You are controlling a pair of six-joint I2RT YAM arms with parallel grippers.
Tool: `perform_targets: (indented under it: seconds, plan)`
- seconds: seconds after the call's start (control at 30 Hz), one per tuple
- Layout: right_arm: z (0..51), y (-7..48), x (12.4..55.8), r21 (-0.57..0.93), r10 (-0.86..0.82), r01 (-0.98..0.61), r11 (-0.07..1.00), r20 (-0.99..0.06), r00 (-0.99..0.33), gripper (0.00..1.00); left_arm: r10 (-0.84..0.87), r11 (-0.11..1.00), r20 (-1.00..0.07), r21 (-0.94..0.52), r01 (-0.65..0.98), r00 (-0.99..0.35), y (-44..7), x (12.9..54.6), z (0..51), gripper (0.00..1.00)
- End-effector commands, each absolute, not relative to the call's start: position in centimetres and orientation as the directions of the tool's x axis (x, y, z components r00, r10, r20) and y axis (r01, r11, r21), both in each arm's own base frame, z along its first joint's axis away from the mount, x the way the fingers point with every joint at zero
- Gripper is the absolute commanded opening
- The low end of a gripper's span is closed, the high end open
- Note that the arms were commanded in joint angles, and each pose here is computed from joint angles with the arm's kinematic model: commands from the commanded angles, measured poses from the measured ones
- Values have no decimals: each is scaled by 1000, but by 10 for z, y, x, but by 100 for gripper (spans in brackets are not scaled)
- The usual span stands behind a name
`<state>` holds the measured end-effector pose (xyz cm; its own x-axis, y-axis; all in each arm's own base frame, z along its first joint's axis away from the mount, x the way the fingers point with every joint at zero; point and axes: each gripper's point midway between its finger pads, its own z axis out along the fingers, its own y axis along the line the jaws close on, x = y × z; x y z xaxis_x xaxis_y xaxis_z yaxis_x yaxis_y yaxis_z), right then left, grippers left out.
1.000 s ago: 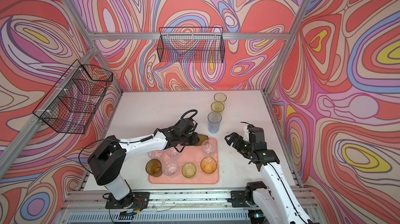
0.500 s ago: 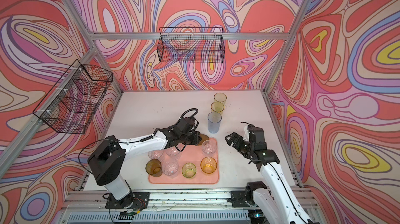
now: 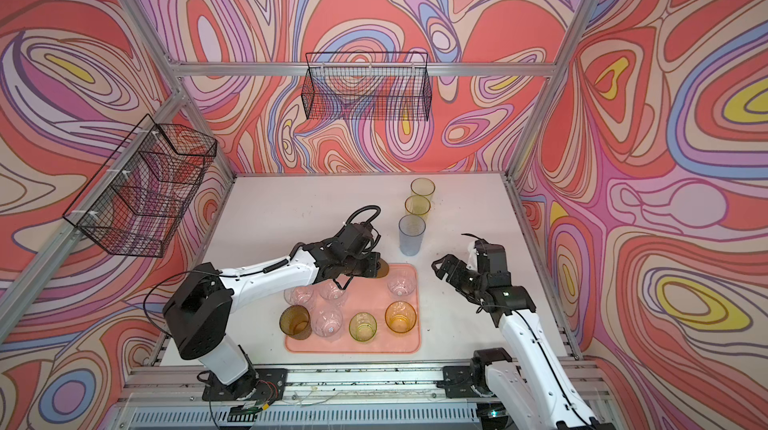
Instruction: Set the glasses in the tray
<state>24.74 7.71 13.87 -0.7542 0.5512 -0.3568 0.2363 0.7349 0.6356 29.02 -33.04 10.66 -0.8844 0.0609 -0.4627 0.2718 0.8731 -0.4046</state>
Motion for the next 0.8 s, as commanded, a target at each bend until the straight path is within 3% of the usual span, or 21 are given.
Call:
perform_targets:
  seconds: [0.0,0.37,0.77]
  plan:
    - [145,75,252,636,555,227,738,-380,-740,98,111,938,-461,-245,246,-881,-295,287,97,0]
    - [150,77,252,649,555,209,732,-389,-735,98,236,939,-456,-120,322,-858,-287,262,114,0]
    - [149,76,252,646,554,212,733,-387,-737,98,289,924,-434,-107,368,-853,-298,244,115,0]
